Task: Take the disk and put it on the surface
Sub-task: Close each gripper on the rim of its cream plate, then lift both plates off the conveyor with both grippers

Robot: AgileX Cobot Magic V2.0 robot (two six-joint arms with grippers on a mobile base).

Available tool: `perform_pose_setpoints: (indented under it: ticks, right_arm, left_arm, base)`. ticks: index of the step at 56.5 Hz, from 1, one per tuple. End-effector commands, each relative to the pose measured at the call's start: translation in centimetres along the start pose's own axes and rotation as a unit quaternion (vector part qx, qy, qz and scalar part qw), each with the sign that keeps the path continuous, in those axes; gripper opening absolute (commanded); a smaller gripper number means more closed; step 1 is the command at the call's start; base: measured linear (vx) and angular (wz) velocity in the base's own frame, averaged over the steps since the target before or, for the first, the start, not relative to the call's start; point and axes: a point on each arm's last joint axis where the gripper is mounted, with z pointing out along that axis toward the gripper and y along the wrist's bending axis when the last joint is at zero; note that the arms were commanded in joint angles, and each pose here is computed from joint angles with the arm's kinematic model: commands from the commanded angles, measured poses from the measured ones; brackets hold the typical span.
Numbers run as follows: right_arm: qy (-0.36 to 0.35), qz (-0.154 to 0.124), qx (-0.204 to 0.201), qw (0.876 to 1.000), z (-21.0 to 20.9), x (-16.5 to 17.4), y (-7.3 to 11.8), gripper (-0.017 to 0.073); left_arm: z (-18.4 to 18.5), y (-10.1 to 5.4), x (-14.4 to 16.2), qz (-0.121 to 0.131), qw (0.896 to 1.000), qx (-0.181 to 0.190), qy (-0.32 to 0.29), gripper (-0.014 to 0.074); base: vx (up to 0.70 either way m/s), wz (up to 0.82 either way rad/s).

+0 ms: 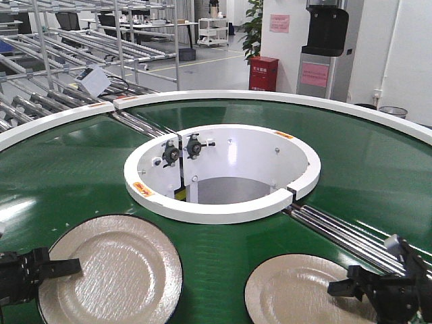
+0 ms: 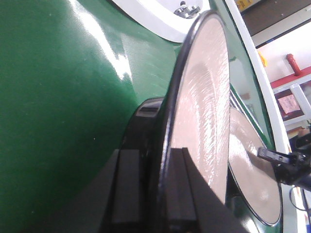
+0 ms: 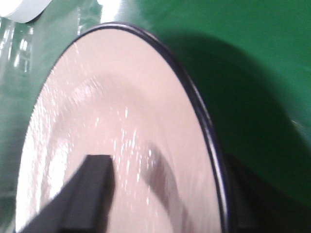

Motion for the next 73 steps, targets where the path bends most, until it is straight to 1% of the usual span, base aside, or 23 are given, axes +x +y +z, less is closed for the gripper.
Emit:
perform_pose_setpoints:
  ticks: [1, 3, 4, 5, 10, 12, 15, 18, 20, 23, 29, 31, 35, 39, 43, 50, 54, 55, 58, 61, 66, 73]
  right_arm:
    - [-0.032, -0.005, -0.057, 0.998, -0.6, -1.6, 3.0, 0.0179]
    - [-0.035, -0.004, -0.06, 0.998, -0.6, -1.7, 3.1, 0.0092]
    - [-0.036, -0.003, -0.061, 0.997, -0.6, -1.8, 3.1, 0.0027]
    - [-0.037, -0.003, -0.063, 0.997, -0.6, -1.8, 3.2, -0.0015]
    - [-0.042, 0.021, -0.083, 0.995, -0.8, -1.9, 3.5, -0.0015]
    - [-0.041, 0.026, -0.092, 0.995, -0.9, -2.0, 3.7, -0.0011]
    - [-0.043, 0.028, -0.113, 0.992, -1.3, -2.1, 4.3, -0.0009]
    - [-0.048, 0.033, -0.133, 0.989, -1.7, -2.2, 5.0, -0.0009]
    - [-0.055, 0.041, -0.149, 0.986, -2.2, -2.4, 5.6, -0.0009]
    - [-0.067, 0.052, -0.171, 0.982, -3.0, -2.7, 6.7, -0.0009]
    - [-0.087, 0.051, -0.195, 0.976, -5.0, -3.1, 8.7, -0.0009]
    - [-0.095, 0.046, -0.2, 0.974, -5.8, -3.2, 9.5, -0.0009]
    - [-0.107, 0.046, -0.21, 0.971, -7.4, -3.2, 10.9, -0.0009]
    - [-0.117, 0.045, -0.223, 0.967, -9.0, -3.1, 12.4, -0.0009]
    - [-0.127, 0.044, -0.237, 0.962, -10.7, -2.9, 13.9, -0.0009]
    - [-0.15, 0.034, -0.248, 0.957, -13.1, -2.5, 15.9, -0.0009]
    - [-0.167, 0.024, -0.243, 0.955, -14.2, -2.4, 16.6, -0.0009]
    - [-0.171, 0.025, -0.242, 0.955, -14.4, -2.3, 16.7, -0.0009]
    - [-0.179, 0.028, -0.241, 0.953, -14.9, -2.3, 17.0, -0.0009]
    - [-0.184, 0.03, -0.242, 0.952, -15.3, -2.2, 17.3, -0.0009]
    - [-0.188, 0.027, -0.244, 0.951, -15.6, -2.1, 17.5, -0.0009]
    - [-0.189, 0.026, -0.244, 0.951, -15.7, -2.1, 17.6, -0.0009]
  left_arm:
    - [-0.9, -3.3, -1.9, -0.019, 0.995, 0.076, -0.061, -0.0009]
    - [-0.9, -3.2, -1.9, -0.023, 0.995, 0.074, -0.062, -0.0009]
    - [-0.9, -3.2, -1.9, -0.024, 0.995, 0.073, -0.062, -0.0009]
    - [-0.9, -3.2, -1.9, -0.025, 0.995, 0.072, -0.062, -0.0009]
    - [-0.9, -3.1, -2.0, -0.036, 0.995, 0.068, -0.063, -0.0009]
    - [-0.9, -3.1, -2.0, -0.042, 0.995, 0.068, -0.063, -0.0009]
    - [-0.9, -3.2, -2.0, -0.062, 0.994, 0.073, -0.06, -0.0009]
    - [-1.0, -3.3, -1.9, -0.076, 0.992, 0.08, -0.057, -0.0009]
    - [-1.0, -3.4, -1.9, -0.084, 0.991, 0.086, -0.054, -0.0009]
    - [-1.1, -3.8, -1.9, -0.088, 0.99, 0.096, -0.051, -0.0009]
    - [-1.6, -4.6, -2.1, -0.1, 0.988, 0.104, -0.054, -0.0009]
    - [-1.9, -5.1, -2.3, -0.101, 0.988, 0.104, -0.059, -0.0009]
    - [-2.5, -6.3, -2.9, -0.096, 0.987, 0.114, -0.067, -0.0009]
    - [-3.5, -8.3, -3.9, -0.083, 0.985, 0.129, -0.081, -0.0009]
    - [-4.4, -10.2, -5.0, -0.076, 0.982, 0.14, -0.097, -0.0009]
    - [-5.9, -13.0, -6.4, -0.074, 0.977, 0.163, -0.115, -0.0009]
    - [-6.5, -14.0, -6.7, -0.077, 0.975, 0.169, -0.121, -0.0008]
    - [-6.6, -14.1, -6.7, -0.079, 0.975, 0.168, -0.124, -0.0008]
    - [-6.8, -14.3, -6.8, -0.088, 0.974, 0.163, -0.131, -0.0008]
    - [-7.0, -14.4, -6.8, -0.091, 0.973, 0.161, -0.135, -0.0008]
    - [-7.0, -14.4, -6.8, -0.107, 0.972, 0.162, -0.134, -0.0008]
    - [-7.0, -14.4, -6.8, -0.11, 0.971, 0.163, -0.133, -0.0008]
  base:
    - [0.0, 0.0]
    - [0.0, 0.0]
    - [0.0, 0.0]
    - [0.0, 0.0]
    - [0.0, 0.0]
    - [0.0, 0.0]
    - [0.0, 0.0]
    - [0.0, 0.0]
    - [0.0, 0.0]
    - [0.0, 0.0]
    - [0.0, 0.0]
    - [0.0, 0.0]
    - [0.0, 0.0]
    - [0.0, 0.0]
    - [0.0, 0.0]
    - [0.0, 0.0]
    - [0.0, 0.0]
    - [0.0, 0.0]
    - [0.0, 0.0]
    - [0.0, 0.0]
    - [0.0, 0.0]
    - [0.0, 0.0]
